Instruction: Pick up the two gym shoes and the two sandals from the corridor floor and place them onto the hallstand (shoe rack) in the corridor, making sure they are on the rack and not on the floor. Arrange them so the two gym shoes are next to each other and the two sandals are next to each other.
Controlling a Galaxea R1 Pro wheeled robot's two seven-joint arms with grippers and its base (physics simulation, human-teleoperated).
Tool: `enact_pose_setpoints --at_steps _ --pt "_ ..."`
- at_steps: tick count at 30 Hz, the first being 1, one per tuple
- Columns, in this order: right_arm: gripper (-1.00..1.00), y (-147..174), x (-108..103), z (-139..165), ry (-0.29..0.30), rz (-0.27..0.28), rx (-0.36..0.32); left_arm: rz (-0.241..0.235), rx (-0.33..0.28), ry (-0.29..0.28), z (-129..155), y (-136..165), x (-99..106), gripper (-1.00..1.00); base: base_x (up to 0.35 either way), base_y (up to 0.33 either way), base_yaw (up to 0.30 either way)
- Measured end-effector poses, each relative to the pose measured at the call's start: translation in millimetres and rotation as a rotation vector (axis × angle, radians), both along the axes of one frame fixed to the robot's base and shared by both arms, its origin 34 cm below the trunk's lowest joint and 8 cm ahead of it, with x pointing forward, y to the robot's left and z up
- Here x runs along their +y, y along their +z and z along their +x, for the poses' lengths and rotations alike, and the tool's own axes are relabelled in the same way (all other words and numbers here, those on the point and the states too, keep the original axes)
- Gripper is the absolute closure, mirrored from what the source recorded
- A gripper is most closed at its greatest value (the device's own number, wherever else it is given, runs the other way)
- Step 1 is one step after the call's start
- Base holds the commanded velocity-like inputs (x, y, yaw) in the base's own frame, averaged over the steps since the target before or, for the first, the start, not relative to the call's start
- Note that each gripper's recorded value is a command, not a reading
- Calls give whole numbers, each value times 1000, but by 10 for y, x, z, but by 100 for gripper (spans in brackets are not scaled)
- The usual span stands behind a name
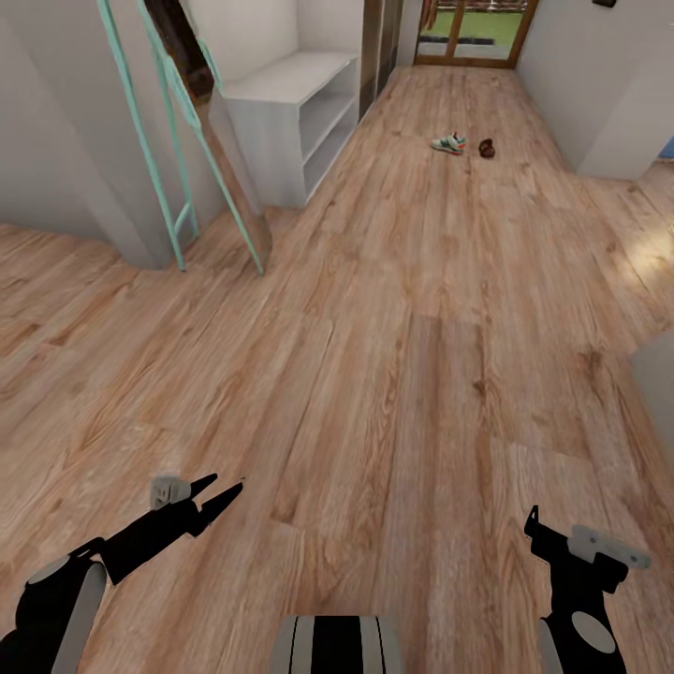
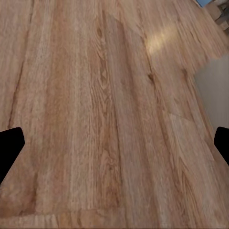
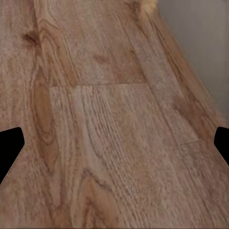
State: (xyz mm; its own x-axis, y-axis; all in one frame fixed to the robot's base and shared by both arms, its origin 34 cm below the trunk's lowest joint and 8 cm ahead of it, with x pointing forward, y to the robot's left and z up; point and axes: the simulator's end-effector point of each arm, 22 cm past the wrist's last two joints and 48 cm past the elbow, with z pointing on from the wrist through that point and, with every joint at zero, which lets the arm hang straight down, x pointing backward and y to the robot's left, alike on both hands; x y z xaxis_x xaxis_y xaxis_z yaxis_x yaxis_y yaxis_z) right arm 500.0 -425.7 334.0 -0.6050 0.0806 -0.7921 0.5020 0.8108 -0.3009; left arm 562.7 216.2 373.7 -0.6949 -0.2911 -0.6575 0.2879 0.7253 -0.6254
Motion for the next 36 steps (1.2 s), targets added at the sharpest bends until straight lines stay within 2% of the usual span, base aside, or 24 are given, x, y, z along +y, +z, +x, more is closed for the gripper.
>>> enact_pose_setpoints --at_steps 36 --pt "-100 -1 0 0 0 0 0 0 0 0 0 0 2 -100 324 -108 -2"
